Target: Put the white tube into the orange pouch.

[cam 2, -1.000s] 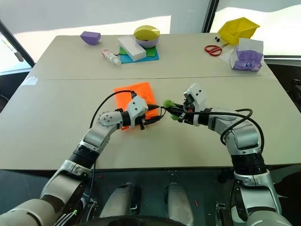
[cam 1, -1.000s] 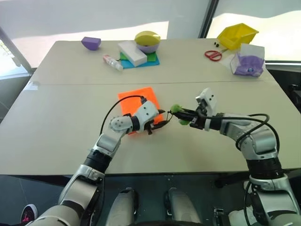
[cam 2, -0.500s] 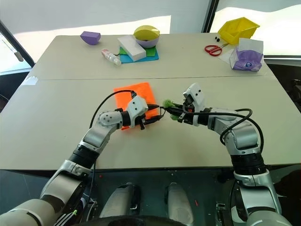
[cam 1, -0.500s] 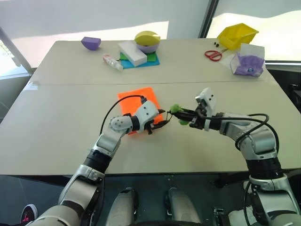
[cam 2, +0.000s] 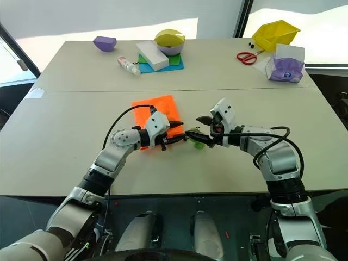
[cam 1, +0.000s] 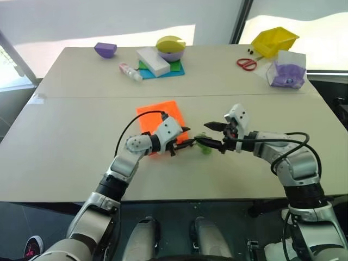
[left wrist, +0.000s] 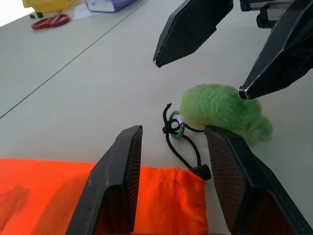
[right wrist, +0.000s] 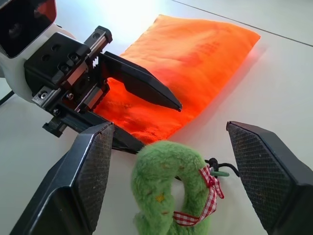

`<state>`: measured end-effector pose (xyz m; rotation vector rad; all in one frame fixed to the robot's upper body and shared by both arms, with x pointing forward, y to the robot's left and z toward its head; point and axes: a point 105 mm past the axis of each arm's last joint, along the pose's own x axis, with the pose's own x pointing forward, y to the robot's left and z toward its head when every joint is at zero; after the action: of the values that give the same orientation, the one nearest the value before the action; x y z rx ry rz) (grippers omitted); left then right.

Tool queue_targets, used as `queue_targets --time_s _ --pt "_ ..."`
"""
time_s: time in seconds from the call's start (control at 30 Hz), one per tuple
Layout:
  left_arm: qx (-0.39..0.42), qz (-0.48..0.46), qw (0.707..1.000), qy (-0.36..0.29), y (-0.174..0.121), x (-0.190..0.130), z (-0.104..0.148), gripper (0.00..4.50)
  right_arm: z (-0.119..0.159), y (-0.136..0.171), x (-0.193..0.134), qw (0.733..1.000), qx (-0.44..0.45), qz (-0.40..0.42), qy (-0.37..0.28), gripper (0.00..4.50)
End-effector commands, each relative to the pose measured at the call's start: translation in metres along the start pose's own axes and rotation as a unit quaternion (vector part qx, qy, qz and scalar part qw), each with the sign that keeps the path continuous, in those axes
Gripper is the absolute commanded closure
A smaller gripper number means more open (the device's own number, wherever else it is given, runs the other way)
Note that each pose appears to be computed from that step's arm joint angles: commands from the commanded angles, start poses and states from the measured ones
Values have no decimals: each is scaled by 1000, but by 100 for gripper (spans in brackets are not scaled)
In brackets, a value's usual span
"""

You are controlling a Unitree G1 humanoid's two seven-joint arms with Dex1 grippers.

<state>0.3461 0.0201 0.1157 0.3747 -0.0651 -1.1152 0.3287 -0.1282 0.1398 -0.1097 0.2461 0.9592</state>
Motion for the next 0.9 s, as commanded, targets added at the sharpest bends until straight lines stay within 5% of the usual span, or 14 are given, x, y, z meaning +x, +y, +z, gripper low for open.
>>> queue_targets --time_s 0.03,0.43,0.9 --pt "10 4 1000 -23 4 -4 14 233 3 5 -4 1000 -20 12 2 70" --pt "16 -5 1000 -16 5 -30 11 233 -18 40 -3 995 -49 72 44 70" --pt "13 -18 1000 -7 -5 -39 8 233 -6 17 -4 998 -64 17 24 70"
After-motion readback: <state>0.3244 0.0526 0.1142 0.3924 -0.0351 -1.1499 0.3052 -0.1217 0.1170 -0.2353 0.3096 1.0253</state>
